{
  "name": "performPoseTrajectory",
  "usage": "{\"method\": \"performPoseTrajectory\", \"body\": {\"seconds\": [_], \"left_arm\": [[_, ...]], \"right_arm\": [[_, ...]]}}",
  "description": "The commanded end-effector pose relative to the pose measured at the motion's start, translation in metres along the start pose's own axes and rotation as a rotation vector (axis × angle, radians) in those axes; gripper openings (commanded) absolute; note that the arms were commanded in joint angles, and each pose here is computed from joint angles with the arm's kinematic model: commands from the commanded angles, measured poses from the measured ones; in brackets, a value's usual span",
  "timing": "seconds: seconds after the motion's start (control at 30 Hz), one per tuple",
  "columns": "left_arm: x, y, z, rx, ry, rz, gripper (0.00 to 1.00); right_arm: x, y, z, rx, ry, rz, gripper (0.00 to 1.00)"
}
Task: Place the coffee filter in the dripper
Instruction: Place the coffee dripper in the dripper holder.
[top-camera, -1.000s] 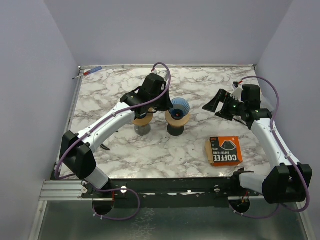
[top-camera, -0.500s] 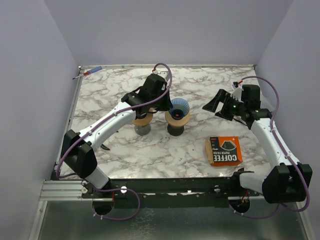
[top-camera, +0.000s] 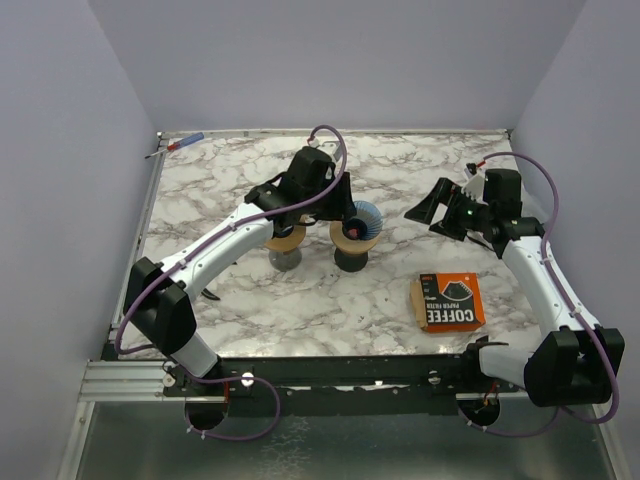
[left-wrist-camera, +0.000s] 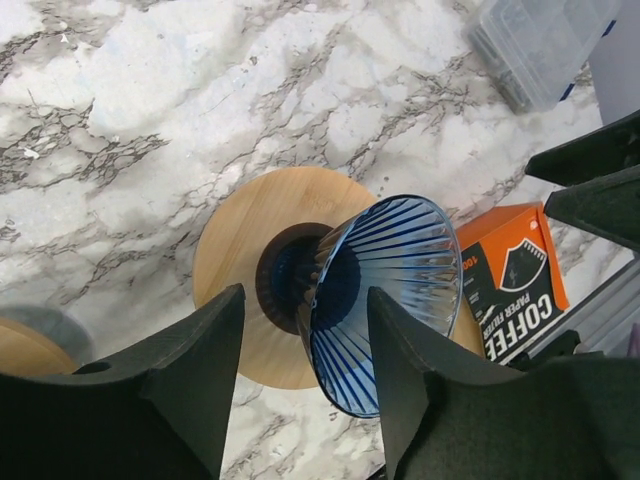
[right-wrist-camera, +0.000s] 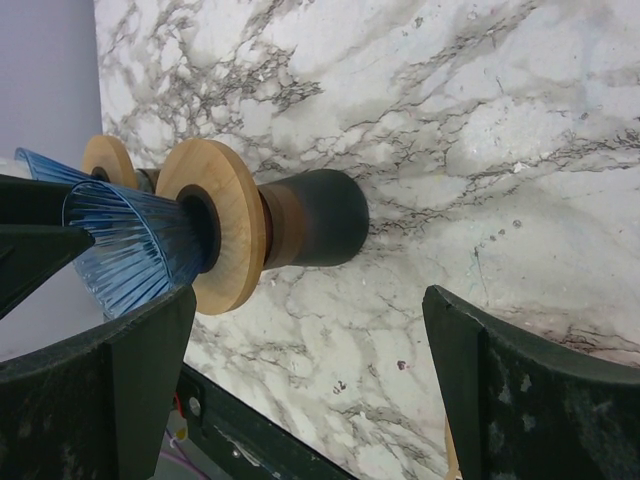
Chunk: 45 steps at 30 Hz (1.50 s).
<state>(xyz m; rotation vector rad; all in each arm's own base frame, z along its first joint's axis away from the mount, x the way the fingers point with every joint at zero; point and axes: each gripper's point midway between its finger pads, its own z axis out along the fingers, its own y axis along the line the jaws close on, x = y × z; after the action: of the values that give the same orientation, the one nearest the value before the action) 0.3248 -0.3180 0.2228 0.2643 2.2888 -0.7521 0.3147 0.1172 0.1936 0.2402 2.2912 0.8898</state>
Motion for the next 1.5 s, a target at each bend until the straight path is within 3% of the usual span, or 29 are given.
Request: {"method": "performPoseTrajectory", "body": {"seconds": [0.0, 0.13, 0.33, 0.53, 0.7, 1.07, 1.47], "left_arm": [[-0.023, -0.017, -0.013, 0.057, -0.06, 0.017, 0.57], [-0.03, -0.016, -0.018, 0.047, -0.086, 0.014, 0.68], [-0.036, -0.018, -0.023, 0.049, -0.107, 0.027, 0.69], [-0.032, -0.017, -0.017, 0.057, -0.087, 0.043, 0.62], [-0.029, -0.011, -0.013, 0.033, -0.082, 0.052, 0.49], [-0.024, 0.01, -0.005, -0.054, -0.085, 0.065, 0.31], [-0.016, 0.02, 0.0, -0.087, -0.07, 0.077, 0.27]], "right_arm": [[-0.001, 0.008, -0.002, -0.053, -0.007, -0.006, 1.0], [-0.003, 0.016, -0.006, -0.082, -0.019, -0.023, 1.0], [0.001, 0.024, -0.005, -0.144, 0.0, -0.027, 1.0], [0.002, 0.03, -0.003, -0.186, 0.012, -0.024, 1.0], [0.002, 0.042, -0.001, -0.271, 0.031, -0.002, 0.98], [0.013, 0.072, 0.017, -0.369, 0.091, 0.012, 0.84], [0.024, 0.089, 0.04, -0.385, 0.151, 0.011, 0.71]]}}
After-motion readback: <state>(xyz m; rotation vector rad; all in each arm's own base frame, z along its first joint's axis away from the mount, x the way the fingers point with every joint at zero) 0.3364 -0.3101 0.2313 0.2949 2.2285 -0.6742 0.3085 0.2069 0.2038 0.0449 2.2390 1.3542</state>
